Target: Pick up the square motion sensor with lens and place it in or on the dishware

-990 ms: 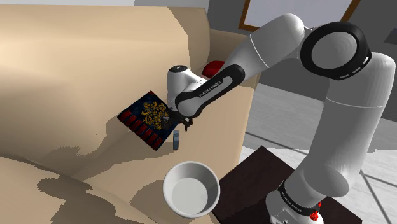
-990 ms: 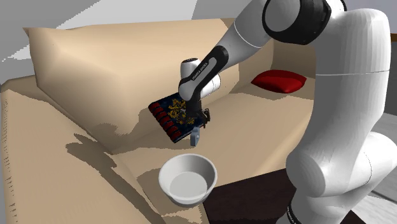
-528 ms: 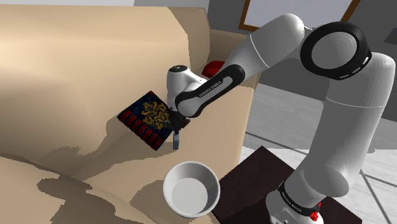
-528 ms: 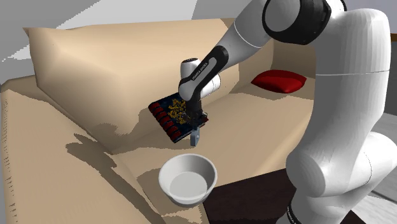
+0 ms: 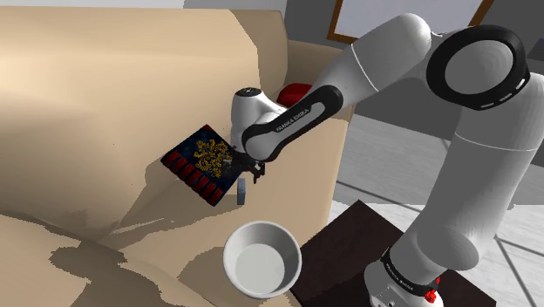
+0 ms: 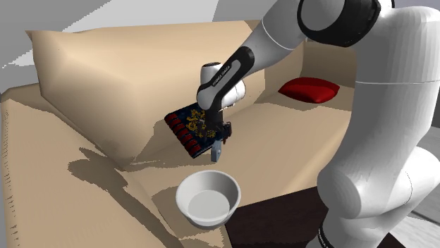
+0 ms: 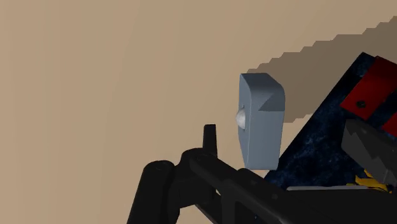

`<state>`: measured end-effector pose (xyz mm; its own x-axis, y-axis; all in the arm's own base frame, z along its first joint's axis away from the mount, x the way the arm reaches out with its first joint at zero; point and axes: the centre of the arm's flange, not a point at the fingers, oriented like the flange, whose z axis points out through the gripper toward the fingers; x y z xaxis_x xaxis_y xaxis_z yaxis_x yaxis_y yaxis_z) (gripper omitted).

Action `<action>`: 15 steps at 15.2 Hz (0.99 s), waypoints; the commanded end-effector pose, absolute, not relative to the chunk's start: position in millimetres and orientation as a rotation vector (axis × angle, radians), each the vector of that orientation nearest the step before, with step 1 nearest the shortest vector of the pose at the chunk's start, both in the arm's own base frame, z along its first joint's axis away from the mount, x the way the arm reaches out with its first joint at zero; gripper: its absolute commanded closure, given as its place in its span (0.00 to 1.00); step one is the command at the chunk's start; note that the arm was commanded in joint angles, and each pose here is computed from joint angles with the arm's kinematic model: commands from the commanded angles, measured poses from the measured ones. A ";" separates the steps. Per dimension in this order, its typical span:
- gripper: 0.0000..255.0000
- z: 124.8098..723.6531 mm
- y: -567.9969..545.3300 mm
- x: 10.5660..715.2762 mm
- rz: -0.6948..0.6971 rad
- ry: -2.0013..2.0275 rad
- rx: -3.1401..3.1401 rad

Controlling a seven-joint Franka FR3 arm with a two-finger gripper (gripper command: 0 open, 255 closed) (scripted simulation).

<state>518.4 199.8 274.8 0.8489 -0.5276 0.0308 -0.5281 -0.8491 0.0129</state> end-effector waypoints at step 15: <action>1.00 238.8 199.3 516.7 0.038 -0.891 2.996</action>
<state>516.7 199.3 238.8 0.8372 -0.5462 0.0280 -0.5465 -0.8374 0.0079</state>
